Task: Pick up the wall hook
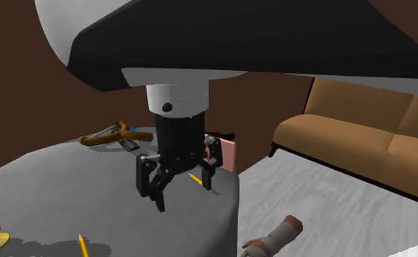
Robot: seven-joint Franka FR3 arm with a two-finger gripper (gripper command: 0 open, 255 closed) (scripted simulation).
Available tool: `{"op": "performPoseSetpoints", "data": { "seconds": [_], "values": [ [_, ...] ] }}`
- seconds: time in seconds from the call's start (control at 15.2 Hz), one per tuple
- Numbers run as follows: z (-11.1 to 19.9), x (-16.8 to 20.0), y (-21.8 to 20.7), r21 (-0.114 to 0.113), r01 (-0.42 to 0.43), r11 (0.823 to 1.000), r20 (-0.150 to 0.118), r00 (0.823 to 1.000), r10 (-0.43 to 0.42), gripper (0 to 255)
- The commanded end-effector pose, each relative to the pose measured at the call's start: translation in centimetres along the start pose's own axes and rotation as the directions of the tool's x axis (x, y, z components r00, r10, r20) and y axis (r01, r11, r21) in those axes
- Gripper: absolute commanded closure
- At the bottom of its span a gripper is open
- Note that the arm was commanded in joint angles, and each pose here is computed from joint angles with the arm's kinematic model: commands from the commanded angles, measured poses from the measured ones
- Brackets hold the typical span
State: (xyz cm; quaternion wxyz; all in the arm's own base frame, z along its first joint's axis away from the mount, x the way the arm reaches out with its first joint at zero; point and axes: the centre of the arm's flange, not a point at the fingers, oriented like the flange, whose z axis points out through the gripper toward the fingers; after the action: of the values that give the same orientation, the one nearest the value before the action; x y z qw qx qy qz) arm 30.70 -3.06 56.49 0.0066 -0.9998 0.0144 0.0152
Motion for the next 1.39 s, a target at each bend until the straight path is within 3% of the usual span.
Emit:
{"op": "performPoseSetpoints", "data": {
  "seconds": [0.0,0.33,0.66,1.32],
  "values": [
    [0.0,0.0,0.0,0.000,0.000,1.000,0.000,1.000,0.000,0],
    [-0.2,4.5,5.0,-0.013,0.100,0.995,0.030,0.995,-0.099,0],
    [-0.3,9.4,9.5,-0.023,0.199,0.980,0.062,0.978,-0.197,0],
    [-0.3,20.5,16.9,-0.033,0.391,0.920,0.126,0.915,-0.384,0]
  ]
}}
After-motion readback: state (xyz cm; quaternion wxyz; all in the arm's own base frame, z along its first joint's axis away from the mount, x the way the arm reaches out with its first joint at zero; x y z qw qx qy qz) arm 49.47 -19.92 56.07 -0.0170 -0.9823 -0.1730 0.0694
